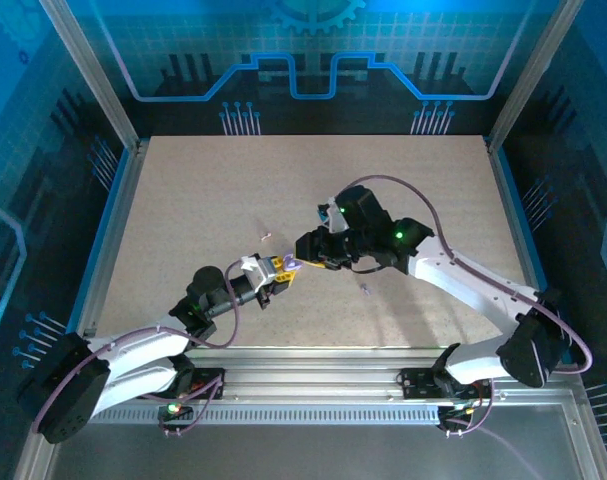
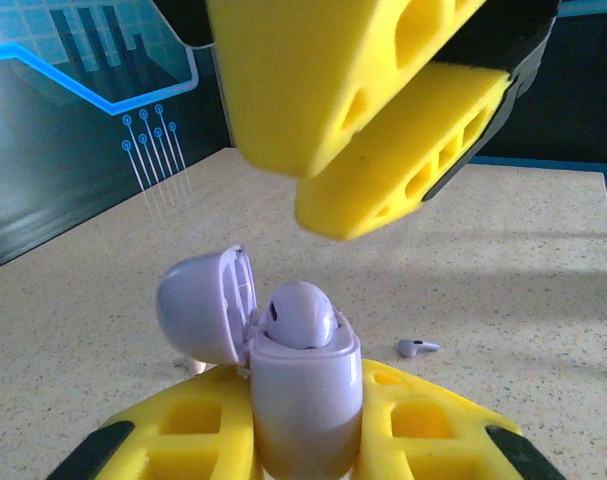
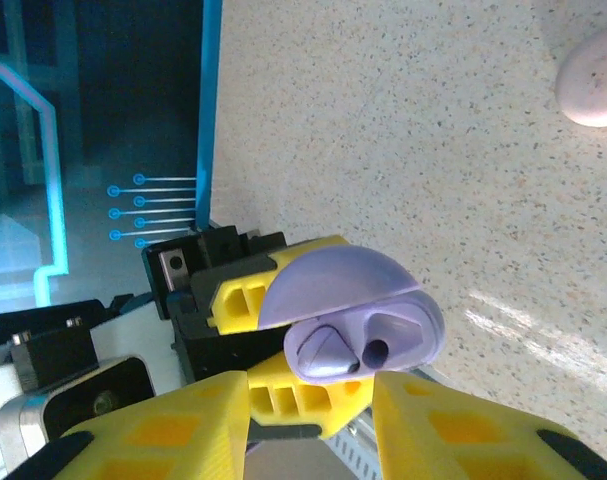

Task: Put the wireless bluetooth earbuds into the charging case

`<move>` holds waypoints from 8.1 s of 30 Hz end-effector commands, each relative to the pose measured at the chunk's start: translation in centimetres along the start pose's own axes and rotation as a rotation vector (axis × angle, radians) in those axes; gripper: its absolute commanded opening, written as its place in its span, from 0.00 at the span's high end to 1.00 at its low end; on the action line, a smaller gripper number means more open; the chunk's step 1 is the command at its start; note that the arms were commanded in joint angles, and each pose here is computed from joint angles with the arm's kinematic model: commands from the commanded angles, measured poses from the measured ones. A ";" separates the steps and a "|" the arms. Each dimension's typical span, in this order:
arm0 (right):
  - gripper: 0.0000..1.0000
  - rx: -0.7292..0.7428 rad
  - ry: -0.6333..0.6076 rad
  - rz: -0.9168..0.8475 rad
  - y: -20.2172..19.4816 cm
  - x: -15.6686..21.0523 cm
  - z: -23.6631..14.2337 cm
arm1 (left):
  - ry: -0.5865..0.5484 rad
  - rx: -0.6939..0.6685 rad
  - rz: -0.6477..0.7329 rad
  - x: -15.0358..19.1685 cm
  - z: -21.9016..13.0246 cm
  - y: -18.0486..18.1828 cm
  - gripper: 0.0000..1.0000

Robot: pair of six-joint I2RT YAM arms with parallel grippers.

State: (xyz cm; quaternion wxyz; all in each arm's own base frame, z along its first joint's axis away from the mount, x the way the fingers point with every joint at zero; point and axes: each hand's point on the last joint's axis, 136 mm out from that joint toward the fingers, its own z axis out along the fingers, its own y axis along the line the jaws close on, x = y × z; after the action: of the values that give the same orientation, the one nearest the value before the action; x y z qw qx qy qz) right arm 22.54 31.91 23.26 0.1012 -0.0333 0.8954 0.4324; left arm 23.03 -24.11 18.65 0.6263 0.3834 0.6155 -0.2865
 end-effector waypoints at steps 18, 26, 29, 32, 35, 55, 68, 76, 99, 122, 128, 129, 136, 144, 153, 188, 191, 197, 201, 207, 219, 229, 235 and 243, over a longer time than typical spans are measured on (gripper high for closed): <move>0.63 0.430 0.122 -0.344 -13.4 0.7 -8.0 | -0.076 0.116 -0.095 0.3 2.3 -2.8 0.94; 0.64 0.627 0.277 -0.375 -18.6 0.8 -8.1 | -0.111 0.119 -0.103 0.8 2.8 -3.0 0.94; 0.64 0.654 0.302 -0.389 -19.3 0.5 -7.9 | -0.106 0.099 -0.084 1.0 2.5 -2.8 0.94; 0.64 0.693 0.336 -0.401 -20.1 0.2 -7.8 | -0.095 0.100 -0.073 1.0 2.2 -2.9 0.94; 0.64 0.733 0.374 -0.413 -20.9 0.1 -7.7 | -0.081 0.095 -0.070 1.1 2.1 -2.8 0.94; 0.63 0.821 0.578 -0.497 -22.9 -0.3 -3.4 | -0.026 0.036 -0.020 0.8 0.4 -2.2 0.94; 0.64 0.820 0.693 -0.517 -24.1 0.5 0.0 | -0.006 0.028 -0.017 1.1 0.4 -2.1 0.94; 0.65 0.801 0.727 -0.472 -24.7 1.3 0.8 | -0.003 0.029 -0.016 1.1 0.4 -2.1 0.94; 0.66 0.825 0.771 -0.391 -26.4 2.2 1.1 | 0.009 0.028 -0.018 1.5 0.3 -2.1 0.94; 0.70 0.886 0.762 -0.354 -27.5 2.2 0.3 | 0.017 0.021 -0.018 1.8 0.1 -2.1 0.93; 0.70 0.884 0.754 -0.335 -27.7 2.4 0.5 | 0.019 0.019 -0.015 1.7 0.1 -2.0 0.93; 0.70 0.883 0.753 -0.334 -27.7 2.4 0.5 | 0.019 0.020 -0.014 1.7 0.1 -2.0 0.93; 0.75 0.883 0.721 -0.326 -27.6 2.3 0.2 | 0.022 0.010 -0.007 1.6 0.1 -1.9 0.93; 0.77 0.862 0.607 -0.312 -26.3 1.7 -0.2 | 0.026 -0.015 -0.001 1.7 0.1 -1.4 0.93; 0.78 0.793 0.403 -0.255 -24.4 0.5 0.0 | 0.036 -0.019 -0.007 1.8 0.8 -1.2 0.94; 0.78 0.375 -0.251 -0.080 -14.6 -3.7 -0.8 | 0.021 -0.015 0.022 2.6 5.2 -0.1 0.94; 0.78 0.341 -0.277 -0.092 -13.3 -3.8 -0.9 | 0.015 -0.011 0.018 2.5 5.4 -0.2 0.94; 0.78 0.302 -0.325 -0.117 -11.4 -4.0 -1.7 | 0.005 -0.011 0.021 2.3 5.6 -0.1 0.93; 0.78 0.271 -0.354 -0.131 -10.3 -4.2 -2.3 | 0.005 -0.007 0.026 2.1 5.6 -0.1 0.93; 0.78 0.244 -0.377 -0.144 -9.3 -4.4 -3.0 | 0.001 -0.017 0.024 2.2 5.5 0.0 0.94; 0.78 0.189 -0.419 -0.149 -7.6 -5.2 -3.2 | -0.008 -0.028 0.031 2.1 5.6 0.2 0.93; 0.78 0.139 -0.459 -0.164 -5.9 -5.4 -3.3 | -0.023 -0.044 0.038 1.9 5.4 0.4 0.94; 0.78 0.121 -0.450 -0.165 -5.3 -5.0 -2.4 | -0.033 -0.056 0.037 1.7 5.3 0.6 0.93; 0.78 0.119 -0.435 -0.160 -5.2 -4.7 -0.9 | -0.070 -0.075 0.036 0.9 5.2 0.9 0.93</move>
State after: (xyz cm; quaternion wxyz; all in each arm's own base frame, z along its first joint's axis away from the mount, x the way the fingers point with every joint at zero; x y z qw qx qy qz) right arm 27.62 27.28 21.23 0.3242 -0.0091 0.8727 0.3651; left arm 26.44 -27.69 15.89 0.6393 0.3698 0.6193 -0.2664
